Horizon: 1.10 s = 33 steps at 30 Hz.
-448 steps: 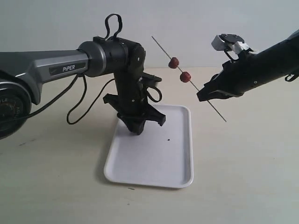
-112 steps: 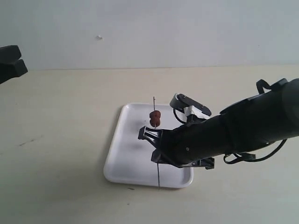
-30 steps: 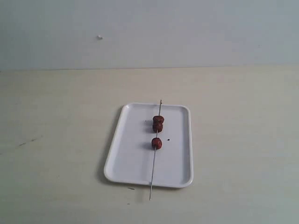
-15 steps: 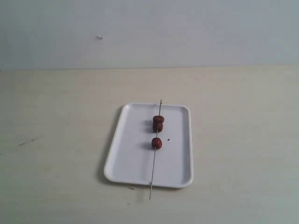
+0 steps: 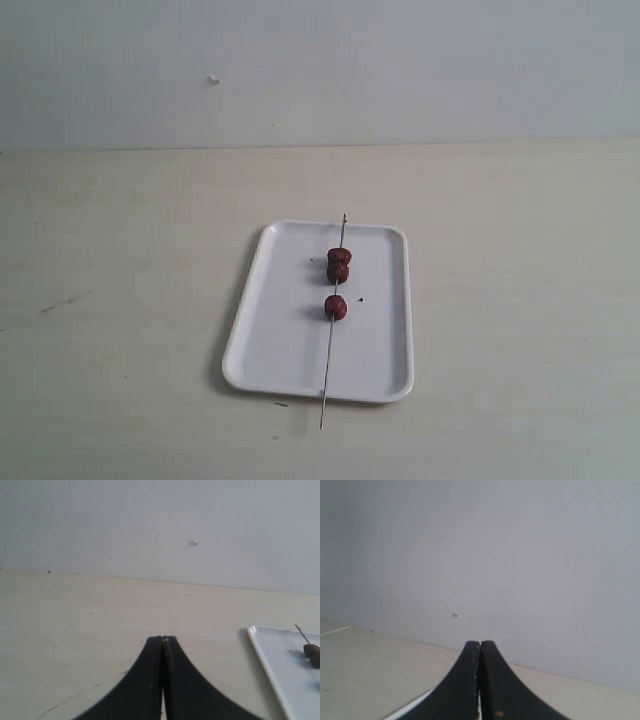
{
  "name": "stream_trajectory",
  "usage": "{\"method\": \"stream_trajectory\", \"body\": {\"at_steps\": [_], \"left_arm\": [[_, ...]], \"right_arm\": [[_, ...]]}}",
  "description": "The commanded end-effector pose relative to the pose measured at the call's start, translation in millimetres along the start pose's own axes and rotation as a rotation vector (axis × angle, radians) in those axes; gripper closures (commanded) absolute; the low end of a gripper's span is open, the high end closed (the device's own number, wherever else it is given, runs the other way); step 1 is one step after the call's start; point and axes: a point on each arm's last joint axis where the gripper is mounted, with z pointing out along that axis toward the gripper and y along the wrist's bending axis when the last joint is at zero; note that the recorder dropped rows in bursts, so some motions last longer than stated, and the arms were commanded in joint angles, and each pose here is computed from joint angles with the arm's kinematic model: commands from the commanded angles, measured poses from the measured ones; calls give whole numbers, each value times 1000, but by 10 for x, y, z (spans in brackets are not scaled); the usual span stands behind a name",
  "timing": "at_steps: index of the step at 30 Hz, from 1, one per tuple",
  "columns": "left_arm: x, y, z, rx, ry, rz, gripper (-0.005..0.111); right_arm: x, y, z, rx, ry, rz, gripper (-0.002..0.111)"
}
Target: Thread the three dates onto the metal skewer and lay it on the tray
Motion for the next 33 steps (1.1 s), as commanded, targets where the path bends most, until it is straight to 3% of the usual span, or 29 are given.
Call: {"method": "stream_trajectory", "body": {"at_steps": [1,16,26,33], "left_arm": [[7,3,-4,-3,-2,1,107],[7,3,-4,-3,-2,1,107],[7,3,-4,-3,-2,1,107],[7,3,-4,-3,-2,1,107]], "right_arm": [[12,2,-7,-3,0,1,108],[11,3,-7,-4,-1,-5,108],[51,-122,-68,215,29,70,108],[60,-121,-69,217,39,70,108]]}}
